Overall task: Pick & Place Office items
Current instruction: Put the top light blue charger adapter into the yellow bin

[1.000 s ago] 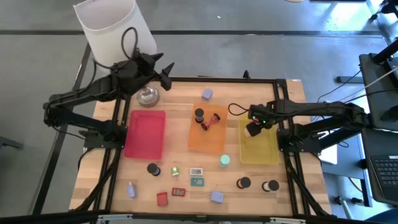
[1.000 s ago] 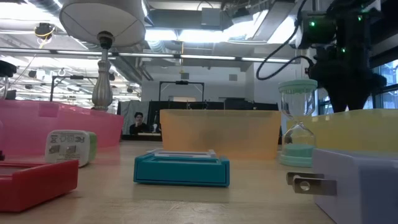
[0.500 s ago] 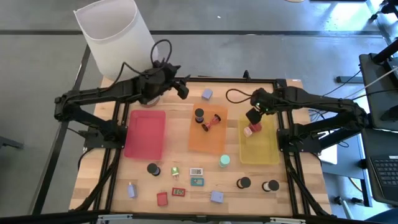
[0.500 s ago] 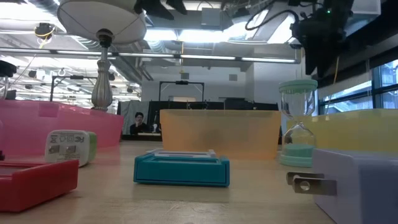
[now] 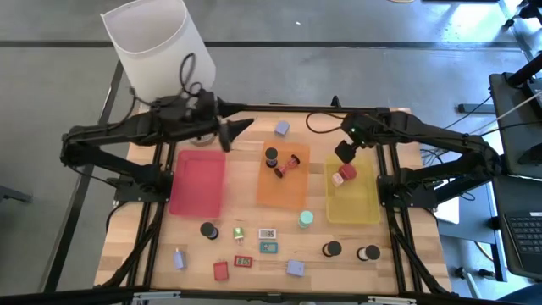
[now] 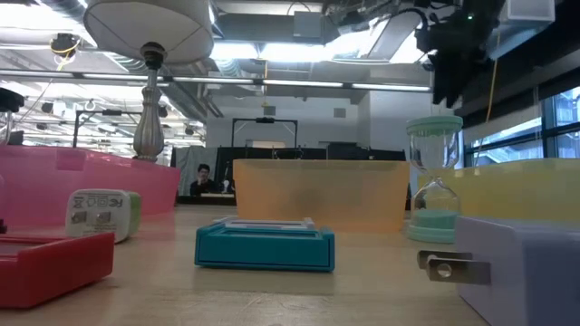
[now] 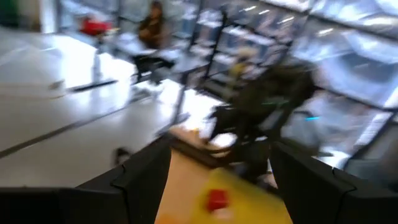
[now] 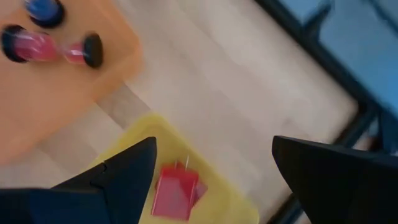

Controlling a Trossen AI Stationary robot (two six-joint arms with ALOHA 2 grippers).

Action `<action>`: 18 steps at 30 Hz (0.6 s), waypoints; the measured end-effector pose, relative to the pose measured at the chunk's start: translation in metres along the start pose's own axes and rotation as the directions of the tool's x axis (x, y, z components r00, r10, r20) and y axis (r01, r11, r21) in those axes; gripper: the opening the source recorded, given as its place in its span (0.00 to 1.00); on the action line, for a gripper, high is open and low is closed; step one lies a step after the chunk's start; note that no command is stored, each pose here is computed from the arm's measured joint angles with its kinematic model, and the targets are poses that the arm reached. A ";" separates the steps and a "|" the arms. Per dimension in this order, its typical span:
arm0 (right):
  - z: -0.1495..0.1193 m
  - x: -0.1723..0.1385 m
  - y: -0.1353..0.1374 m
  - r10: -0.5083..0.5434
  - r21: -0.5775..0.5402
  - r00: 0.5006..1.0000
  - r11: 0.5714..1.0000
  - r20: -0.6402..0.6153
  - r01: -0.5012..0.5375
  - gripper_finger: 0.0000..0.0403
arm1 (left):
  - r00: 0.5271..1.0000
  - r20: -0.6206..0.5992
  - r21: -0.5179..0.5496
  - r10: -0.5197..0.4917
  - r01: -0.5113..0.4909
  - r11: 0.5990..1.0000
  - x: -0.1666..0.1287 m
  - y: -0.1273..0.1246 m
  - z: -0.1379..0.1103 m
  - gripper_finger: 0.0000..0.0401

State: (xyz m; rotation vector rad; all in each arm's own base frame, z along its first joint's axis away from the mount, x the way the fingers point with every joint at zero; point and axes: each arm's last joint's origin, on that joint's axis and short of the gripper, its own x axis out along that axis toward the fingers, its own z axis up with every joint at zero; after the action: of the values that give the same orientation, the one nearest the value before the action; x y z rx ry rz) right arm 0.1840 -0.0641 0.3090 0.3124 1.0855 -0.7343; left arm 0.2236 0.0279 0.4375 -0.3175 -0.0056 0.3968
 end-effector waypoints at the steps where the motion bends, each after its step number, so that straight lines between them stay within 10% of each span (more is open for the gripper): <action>1: 0.004 0.000 0.000 0.009 -0.044 0.999 0.999 0.031 -0.008 0.80 | 0.999 0.015 -0.006 -0.030 0.030 1.000 -0.006 -0.002 0.003 0.67; 7: 0.035 0.012 0.004 0.087 -0.292 0.973 0.956 0.215 -0.021 0.80 | 0.985 0.132 0.028 -0.113 0.110 0.994 -0.034 -0.014 0.019 0.67; 18: 0.066 0.095 -0.007 0.226 -0.002 0.974 0.974 0.018 -0.226 0.80 | 0.978 0.175 0.115 0.116 -0.137 0.984 -0.008 -0.022 0.007 0.67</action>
State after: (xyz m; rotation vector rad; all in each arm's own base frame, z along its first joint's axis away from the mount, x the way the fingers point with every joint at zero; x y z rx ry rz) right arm 0.2493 -0.1435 0.2558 0.4210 1.0134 -0.5329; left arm 0.2238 0.0075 0.4511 -0.1584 -0.1252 0.5478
